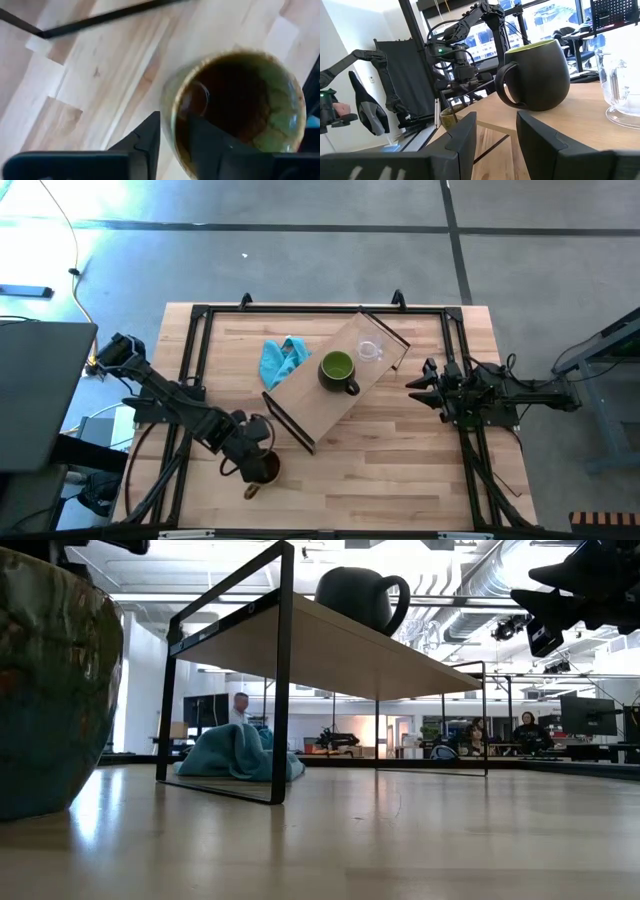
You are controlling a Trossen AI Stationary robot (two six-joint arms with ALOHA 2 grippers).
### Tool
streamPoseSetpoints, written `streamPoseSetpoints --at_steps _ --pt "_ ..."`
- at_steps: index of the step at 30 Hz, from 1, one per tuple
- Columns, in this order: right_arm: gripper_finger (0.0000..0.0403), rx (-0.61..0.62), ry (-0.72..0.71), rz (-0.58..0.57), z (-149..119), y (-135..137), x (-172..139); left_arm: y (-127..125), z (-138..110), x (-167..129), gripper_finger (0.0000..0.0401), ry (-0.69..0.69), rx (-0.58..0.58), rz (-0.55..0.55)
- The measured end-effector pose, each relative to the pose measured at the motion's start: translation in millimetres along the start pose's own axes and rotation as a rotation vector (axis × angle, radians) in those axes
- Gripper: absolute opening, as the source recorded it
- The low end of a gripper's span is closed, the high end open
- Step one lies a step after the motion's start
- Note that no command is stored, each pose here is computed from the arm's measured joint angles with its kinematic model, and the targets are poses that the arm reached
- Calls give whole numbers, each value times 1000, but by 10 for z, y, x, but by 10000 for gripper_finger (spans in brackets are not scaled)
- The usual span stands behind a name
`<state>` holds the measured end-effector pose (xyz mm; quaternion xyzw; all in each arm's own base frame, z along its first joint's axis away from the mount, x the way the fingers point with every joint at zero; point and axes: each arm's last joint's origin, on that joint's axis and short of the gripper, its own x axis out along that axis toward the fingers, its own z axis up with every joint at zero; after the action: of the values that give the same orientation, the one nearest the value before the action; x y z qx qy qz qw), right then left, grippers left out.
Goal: Stack small to large cups/mugs on shelf
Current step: Put the green mug on the shelf
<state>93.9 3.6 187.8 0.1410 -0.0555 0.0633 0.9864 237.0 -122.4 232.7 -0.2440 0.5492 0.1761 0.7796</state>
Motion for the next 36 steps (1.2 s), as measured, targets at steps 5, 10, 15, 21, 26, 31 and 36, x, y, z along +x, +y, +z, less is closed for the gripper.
streamPoseSetpoints --at_steps 5,10,15,21,26,31,36 --pt "131 6 3 11 -1 3 0 -20 34 -31 114 -21 50 -8" --pt "131 15 3 12 -1 3 0 -63 68 -92 132 -42 228 -26" --pt "131 24 4 13 -1 4 0 -62 77 -97 135 -58 359 -16" --pt "131 43 4 14 -1 4 0 -44 106 -73 136 -48 460 -6" --pt "131 46 2 14 1 4 0 34 228 -50 136 -54 468 14" --pt "131 45 -3 16 6 6 0 83 302 -36 136 -22 515 -12" --pt "131 49 -3 16 6 6 0 82 302 -34 136 4 557 -45"
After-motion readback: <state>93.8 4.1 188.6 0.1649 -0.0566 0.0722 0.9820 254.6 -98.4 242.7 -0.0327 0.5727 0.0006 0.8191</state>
